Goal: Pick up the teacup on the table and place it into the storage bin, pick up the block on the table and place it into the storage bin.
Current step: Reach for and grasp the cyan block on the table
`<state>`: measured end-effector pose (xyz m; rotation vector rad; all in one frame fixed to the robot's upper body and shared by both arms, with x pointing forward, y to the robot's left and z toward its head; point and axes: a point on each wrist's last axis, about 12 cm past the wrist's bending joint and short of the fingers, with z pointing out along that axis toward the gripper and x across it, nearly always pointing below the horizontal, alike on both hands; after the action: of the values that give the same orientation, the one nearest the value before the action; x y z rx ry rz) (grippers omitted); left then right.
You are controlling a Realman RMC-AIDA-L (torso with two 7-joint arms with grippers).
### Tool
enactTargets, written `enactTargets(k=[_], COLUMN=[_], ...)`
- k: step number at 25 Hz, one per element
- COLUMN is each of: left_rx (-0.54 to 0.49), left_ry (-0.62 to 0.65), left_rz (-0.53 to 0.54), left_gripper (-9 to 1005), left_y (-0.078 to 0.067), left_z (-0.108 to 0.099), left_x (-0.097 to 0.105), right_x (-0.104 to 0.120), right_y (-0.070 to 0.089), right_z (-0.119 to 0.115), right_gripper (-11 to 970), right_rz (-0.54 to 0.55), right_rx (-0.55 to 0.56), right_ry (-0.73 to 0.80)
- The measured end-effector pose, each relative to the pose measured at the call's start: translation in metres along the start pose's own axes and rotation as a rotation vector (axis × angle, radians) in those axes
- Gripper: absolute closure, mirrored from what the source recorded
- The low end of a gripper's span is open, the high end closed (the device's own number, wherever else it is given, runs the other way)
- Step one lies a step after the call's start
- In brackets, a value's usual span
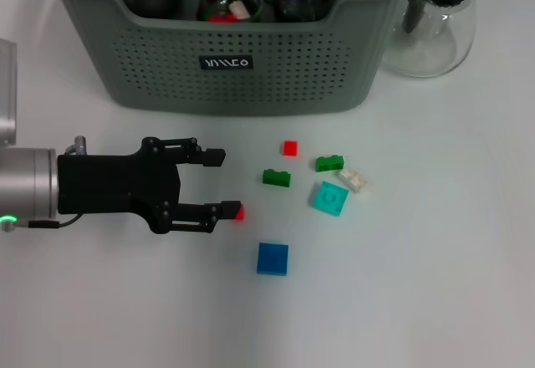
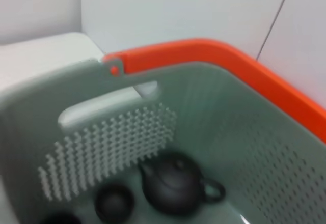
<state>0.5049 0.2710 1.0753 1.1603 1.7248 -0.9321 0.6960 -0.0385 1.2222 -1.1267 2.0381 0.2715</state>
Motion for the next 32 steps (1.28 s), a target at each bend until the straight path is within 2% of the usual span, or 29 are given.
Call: enactTargets(k=[3,6,9,13,18,20,23,28,32], left_rx=[0.001,0.001,0.0,0.0,0.002,0.004,0.004,0.004,0.005], left_ry=[-0.001,0.0,0.001,0.002,0.002,0.002,0.002,0.003,0.003], left_rz=[0.0,-0.001,-0.001,0.001,0.006,0.008,0.009,0.011,0.01], left_gripper=[231,231,231,231,231,231,231,231,231], left_y=[0.0,0.0,0.0,0.001,0.001,0.002,0.002,0.002,0.002], left_z=[0.0,-0.001,-0.001,-0.001,-0.002,-0.002,-0.002,-0.002,-0.002], left_x=[0.0,0.0,0.0,0.0,-0.001,-0.002,-0.002,-0.003,-0.003], right_x=[-0.004,-0.002,0.011,0.044,0.092,0.112,0.138,0.168,0.17], right_y=[-0.002,-0.005,-0.007,-0.003,0.008,0.013,0.016,0.012,0.008], right_z=[-0.019,-0.053,-0.094,-0.133,-0.16,-0.166,-0.168,-0.153,-0.131], right_gripper=[61,56,51,44,43,42,42,41,42], right_rz=[0.028,0.063,0.06,0.048,0.026,0.041,0.099,0.218,0.291], right_rx=[-0.058,-0.156,-0.251,-0.386,-0.619,-0.691,-0.727,-0.621,-0.496], right_ry=[-0.085,-0.232,-0.36,-0.393,-0.275,-0.2,-0.065,0.214,0.373])
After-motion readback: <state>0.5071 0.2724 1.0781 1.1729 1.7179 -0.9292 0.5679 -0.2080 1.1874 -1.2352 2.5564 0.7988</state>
